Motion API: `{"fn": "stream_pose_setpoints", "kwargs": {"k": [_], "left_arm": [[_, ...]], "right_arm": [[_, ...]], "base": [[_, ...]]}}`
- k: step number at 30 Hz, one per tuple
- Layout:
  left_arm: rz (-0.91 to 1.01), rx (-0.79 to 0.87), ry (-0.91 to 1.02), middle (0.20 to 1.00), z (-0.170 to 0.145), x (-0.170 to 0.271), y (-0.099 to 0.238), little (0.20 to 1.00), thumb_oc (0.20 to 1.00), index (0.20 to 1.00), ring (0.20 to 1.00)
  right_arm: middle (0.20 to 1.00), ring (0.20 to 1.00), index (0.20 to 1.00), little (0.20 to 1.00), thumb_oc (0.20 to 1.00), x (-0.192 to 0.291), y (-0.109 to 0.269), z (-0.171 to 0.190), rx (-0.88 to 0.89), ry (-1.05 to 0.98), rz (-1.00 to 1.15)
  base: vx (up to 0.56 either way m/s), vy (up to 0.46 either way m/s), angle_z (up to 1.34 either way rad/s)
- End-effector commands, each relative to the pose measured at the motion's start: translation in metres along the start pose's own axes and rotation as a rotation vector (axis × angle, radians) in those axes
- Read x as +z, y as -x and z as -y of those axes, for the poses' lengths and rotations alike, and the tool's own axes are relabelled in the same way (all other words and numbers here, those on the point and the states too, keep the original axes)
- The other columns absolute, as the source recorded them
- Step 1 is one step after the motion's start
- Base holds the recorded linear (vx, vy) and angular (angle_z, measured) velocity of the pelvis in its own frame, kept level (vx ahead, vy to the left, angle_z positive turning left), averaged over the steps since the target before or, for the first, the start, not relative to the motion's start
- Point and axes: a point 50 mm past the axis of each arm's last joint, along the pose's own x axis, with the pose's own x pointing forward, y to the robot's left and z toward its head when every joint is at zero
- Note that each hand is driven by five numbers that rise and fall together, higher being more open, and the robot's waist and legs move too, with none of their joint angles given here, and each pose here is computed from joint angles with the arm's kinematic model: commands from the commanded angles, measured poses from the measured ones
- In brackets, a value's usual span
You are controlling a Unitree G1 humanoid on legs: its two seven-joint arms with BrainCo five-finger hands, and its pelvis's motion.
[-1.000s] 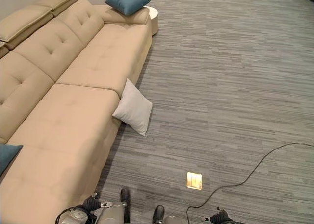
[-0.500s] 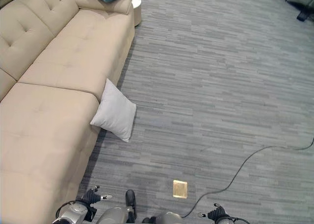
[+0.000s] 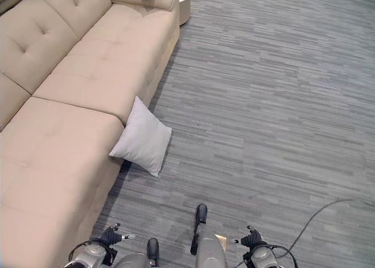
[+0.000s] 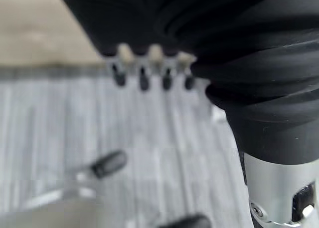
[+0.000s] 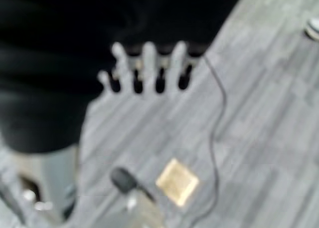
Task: Pick up all the scattered cushions and arrange them neatly on the sofa.
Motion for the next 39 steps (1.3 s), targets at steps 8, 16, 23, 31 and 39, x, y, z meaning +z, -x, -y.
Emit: {"fn": "stream_pose_setpoints", "kwargs": {"k": [8, 16, 23, 31, 39], "left_arm": [[0.084, 0.017, 0.032, 1.000, -0.009, 0.019, -0.002, 1.000, 1.000, 1.000, 1.000], [0.055, 0.019, 0.012, 1.000, -0.010, 0.013, -0.002, 1.000, 1.000, 1.000, 1.000], [0.034, 0.041, 0.079, 1.000, -0.016, 0.003, 0.001, 1.000, 1.000, 1.000, 1.000], [0.056, 0.084, 0.099, 1.000, -0.028, 0.007, 0.001, 1.000, 1.000, 1.000, 1.000], [0.040, 0.109, 0.118, 1.000, -0.032, 0.003, 0.001, 1.000, 1.000, 1.000, 1.000]], "right_arm": [[1.000, 1.000, 1.000, 1.000, 1.000, -0.020, 0.003, 0.007, -0.026, -0.020, -0.054], [1.000, 1.000, 1.000, 1.000, 1.000, -0.032, 0.006, 0.005, -0.026, -0.023, -0.094], [1.000, 1.000, 1.000, 1.000, 1.000, -0.027, 0.005, -0.001, 0.004, 0.026, -0.072], [1.000, 1.000, 1.000, 1.000, 1.000, 0.001, 0.001, 0.004, -0.006, 0.018, 0.025], [1.000, 1.000, 1.000, 1.000, 1.000, 0.027, -0.001, 0.011, -0.020, 0.070, 0.126]], "base": [[0.21, -0.232, 0.74], [0.30, 0.013, 0.35], [0.33, 0.152, -0.20], [0.24, 0.020, 0.10], [0.23, -0.143, 0.39]]}}
